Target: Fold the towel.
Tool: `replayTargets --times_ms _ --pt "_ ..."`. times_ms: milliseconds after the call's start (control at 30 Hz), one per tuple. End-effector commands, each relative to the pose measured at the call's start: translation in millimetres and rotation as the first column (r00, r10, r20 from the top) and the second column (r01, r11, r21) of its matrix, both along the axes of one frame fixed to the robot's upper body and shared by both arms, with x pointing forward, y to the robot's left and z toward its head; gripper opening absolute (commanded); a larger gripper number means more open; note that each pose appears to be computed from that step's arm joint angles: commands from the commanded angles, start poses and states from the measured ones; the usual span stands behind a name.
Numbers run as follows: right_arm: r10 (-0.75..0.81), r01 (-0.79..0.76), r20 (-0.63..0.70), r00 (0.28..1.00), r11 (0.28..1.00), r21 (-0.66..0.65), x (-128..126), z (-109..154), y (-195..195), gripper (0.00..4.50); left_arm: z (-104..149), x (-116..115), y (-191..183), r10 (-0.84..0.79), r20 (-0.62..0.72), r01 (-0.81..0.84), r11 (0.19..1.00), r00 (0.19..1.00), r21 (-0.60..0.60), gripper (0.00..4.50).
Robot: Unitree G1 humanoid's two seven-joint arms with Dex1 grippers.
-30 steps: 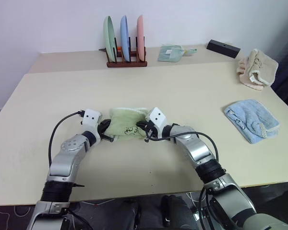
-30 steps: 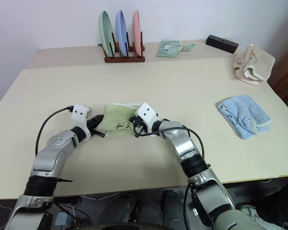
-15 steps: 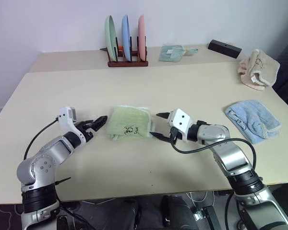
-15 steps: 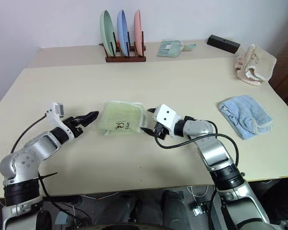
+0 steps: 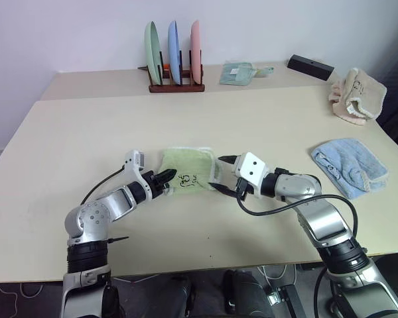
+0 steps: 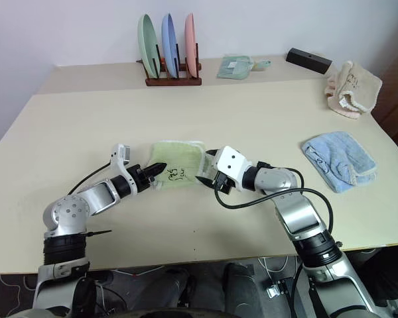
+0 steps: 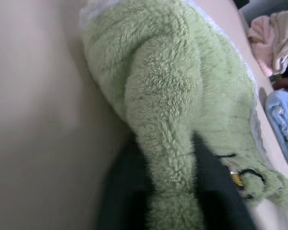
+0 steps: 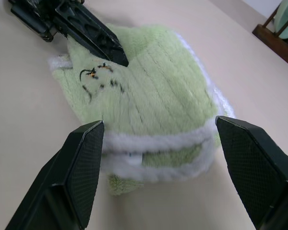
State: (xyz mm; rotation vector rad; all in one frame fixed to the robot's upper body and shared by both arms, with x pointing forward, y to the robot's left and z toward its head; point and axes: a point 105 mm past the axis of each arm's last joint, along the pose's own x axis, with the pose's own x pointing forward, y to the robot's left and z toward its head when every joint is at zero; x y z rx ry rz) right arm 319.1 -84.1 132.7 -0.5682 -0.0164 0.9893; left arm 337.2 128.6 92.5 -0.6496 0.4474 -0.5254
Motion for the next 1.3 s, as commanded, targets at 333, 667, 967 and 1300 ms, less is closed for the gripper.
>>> replayTargets --times_ms 333,667,967,1300 --pt "0.014 -0.014 0.092 0.996 1.0 0.0 -1.2 19.6 0.3 3.76 37.9 -2.9 160.3 0.826 0.158 -0.828 0.556 0.541 -0.07 0.07" --pt "0.077 -0.076 0.089 0.993 0.997 -0.009 0.0 15.6 11.4 3.76 -10.5 -55.5 200.6 0.961 -0.136 -0.965 0.223 0.242 -0.141 0.07" --pt "0.087 -0.085 0.093 0.992 0.996 -0.019 -2.8 11.8 13.2 3.76 9.0 -68.5 187.2 0.925 -0.063 -0.911 0.356 0.376 -0.209 3.4" --pt "0.024 -0.021 0.09 0.996 0.999 -0.029 4.4 12.8 -7.3 3.76 23.3 -94.6 109.4 0.491 0.244 -0.53 0.838 0.836 0.13 4.3"
